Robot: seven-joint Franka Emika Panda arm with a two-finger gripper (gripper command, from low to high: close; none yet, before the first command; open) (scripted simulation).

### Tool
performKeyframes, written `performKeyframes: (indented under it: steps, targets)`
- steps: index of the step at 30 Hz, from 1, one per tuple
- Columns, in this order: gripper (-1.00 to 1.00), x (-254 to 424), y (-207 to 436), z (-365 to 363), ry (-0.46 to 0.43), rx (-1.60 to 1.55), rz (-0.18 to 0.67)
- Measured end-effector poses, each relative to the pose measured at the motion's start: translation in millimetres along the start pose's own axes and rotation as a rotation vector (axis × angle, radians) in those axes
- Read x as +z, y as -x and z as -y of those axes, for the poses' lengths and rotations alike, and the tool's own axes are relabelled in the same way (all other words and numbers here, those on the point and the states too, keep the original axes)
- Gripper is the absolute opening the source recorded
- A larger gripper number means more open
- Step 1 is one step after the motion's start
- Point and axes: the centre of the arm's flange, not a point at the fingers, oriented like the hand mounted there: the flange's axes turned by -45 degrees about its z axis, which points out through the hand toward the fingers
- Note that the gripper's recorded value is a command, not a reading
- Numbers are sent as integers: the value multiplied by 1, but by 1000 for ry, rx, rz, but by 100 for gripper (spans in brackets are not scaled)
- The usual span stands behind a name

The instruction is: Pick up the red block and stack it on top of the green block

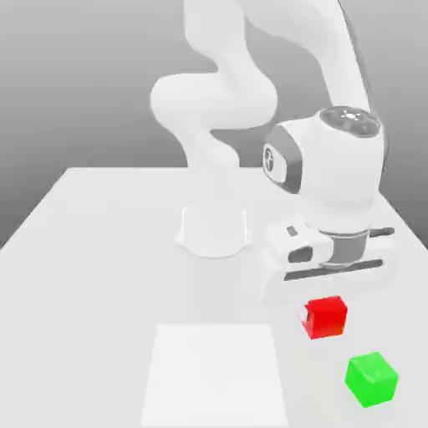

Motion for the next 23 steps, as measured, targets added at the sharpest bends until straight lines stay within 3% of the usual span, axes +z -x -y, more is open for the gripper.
performKeyframes:
  steps: [4,23]
  targets:
    - [-100,-5,-27,23,4,-213,-8]
    - [-100,54,-30,24,6,-230,-7]
